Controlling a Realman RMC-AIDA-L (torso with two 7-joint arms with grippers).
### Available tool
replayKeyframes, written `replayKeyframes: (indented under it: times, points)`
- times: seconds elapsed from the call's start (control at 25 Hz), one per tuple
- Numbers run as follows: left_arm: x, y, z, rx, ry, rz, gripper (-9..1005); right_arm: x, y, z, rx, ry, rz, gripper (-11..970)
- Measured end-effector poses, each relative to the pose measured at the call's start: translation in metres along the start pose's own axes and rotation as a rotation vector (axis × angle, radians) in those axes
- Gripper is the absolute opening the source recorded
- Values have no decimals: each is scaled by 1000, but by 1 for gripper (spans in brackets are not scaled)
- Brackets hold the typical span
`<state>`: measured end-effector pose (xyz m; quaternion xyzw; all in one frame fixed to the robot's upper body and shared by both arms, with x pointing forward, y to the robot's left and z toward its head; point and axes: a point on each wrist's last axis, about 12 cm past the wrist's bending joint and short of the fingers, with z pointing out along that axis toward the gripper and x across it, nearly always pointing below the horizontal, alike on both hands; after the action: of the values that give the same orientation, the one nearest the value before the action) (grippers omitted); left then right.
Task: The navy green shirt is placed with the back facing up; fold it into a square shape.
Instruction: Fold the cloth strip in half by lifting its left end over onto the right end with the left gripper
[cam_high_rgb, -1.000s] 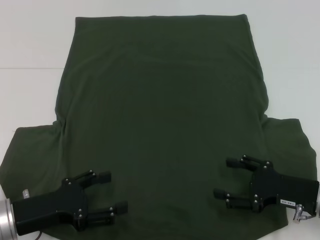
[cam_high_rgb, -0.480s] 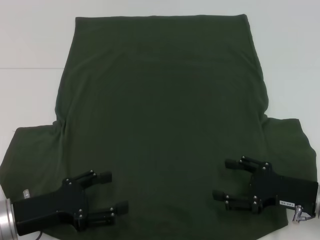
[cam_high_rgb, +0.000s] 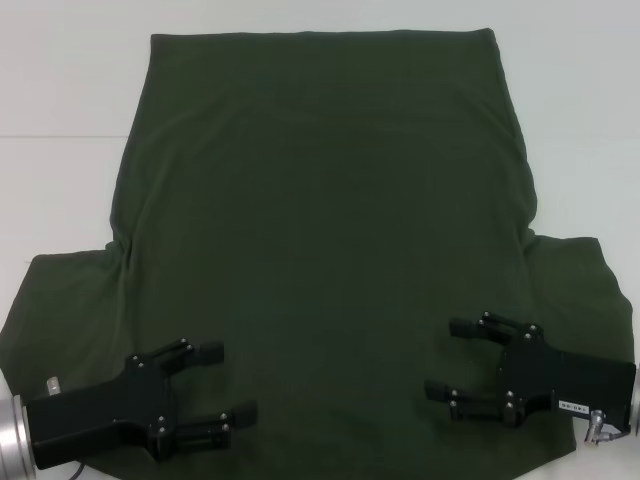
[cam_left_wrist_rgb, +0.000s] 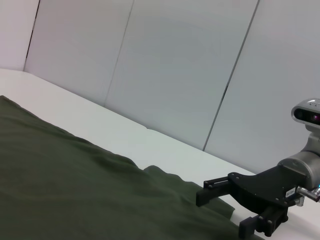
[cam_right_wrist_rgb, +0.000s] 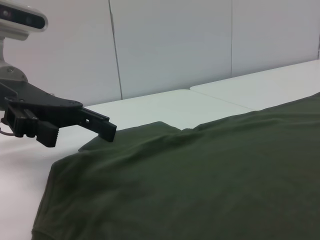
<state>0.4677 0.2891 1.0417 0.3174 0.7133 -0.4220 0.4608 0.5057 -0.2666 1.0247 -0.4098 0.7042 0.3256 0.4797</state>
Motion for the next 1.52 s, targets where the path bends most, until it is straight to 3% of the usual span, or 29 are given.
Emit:
replayKeyframes:
  times: [0.48, 0.72, 0.96, 1.16, 1.28, 1.52]
  points:
    - [0, 0, -3, -11, -14, -31, 949, -1, -1, 1, -1, -2, -2, 911]
    - [-22, 15, -14, -6, -2, -331, 948, -1, -1, 1, -1, -2, -1, 911]
    - [-49, 31, -33, -39, 16, -542, 948, -1, 0, 1, -6, -4, 0, 911]
    - [-76, 45, -54, -150, 96, -676, 948, -1, 1, 1, -10, -4, 1, 911]
    - [-93, 53, -65, -267, 199, -770, 948, -1, 1, 1, -8, -3, 2, 911]
    - [-107, 63, -89, -507, 290, -903, 949, -1, 1, 1, -13, -6, 1, 910]
